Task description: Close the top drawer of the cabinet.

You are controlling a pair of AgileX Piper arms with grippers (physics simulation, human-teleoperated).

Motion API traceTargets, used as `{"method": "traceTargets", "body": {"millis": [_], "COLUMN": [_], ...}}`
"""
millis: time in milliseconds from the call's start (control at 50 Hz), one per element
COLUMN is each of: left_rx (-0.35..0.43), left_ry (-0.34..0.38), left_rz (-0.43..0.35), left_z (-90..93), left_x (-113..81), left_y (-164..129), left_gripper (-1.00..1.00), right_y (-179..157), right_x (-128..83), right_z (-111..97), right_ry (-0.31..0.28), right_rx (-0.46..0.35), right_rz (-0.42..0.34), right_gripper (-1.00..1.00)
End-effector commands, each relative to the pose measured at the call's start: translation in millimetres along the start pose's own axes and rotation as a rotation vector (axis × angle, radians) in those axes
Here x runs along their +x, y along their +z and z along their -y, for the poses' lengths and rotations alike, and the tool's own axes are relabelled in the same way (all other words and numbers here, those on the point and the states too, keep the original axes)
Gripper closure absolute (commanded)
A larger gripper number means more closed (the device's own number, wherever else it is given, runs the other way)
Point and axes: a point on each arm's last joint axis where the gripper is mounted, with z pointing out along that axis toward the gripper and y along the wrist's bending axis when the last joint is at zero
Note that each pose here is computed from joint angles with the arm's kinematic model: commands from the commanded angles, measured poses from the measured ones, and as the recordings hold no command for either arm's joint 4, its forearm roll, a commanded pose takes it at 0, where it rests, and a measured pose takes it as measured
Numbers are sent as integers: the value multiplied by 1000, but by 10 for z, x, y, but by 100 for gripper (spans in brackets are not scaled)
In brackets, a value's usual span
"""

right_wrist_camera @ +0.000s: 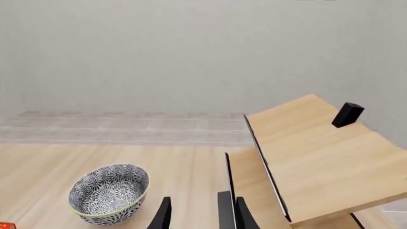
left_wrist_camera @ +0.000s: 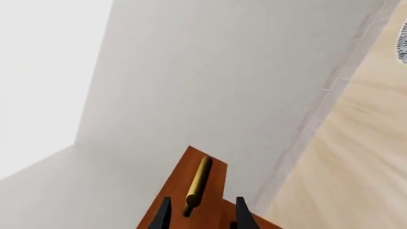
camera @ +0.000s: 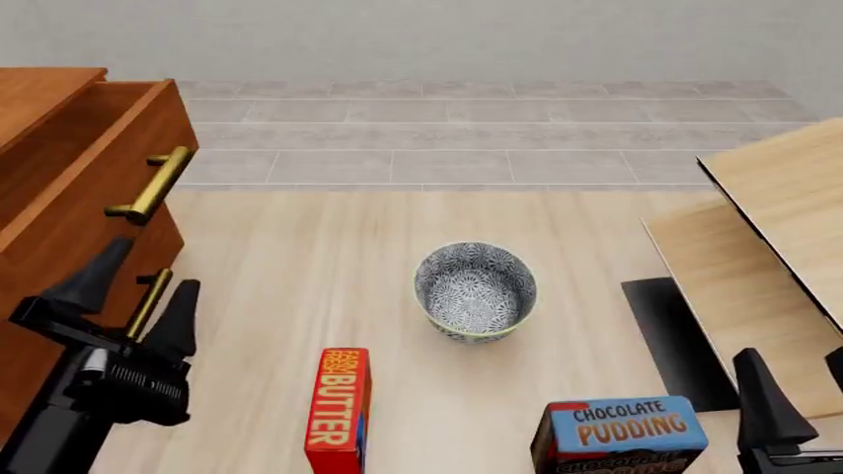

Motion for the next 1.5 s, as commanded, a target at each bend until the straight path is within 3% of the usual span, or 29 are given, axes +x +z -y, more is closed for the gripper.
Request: {"method": "traceTargets", "body": {"millis": [20, 500, 680, 1500], "left_rx": [-9, -47, -61, -72], "left_ry": [53, 120, 185, 229], "left_rz": [16, -2, -17, -98], "left_z": [-17, -96, -128, -167], "left_x": [-29, -4, 18, 176], "left_y": [114, 296, 344, 389], "left_gripper": [-100, -100, -100, -100], "right_y": [-3, -3, -3, -5], "right_x": [-47, -53, -43, -74], "right_z": [-1, -5, -5, -1], "right_ry": [5, 10, 11, 10], "right_rx": [-2, -10, -9, -3], "right_rz": [11, 10, 11, 17], "right_gripper": [-100, -100, -100, -100]}}
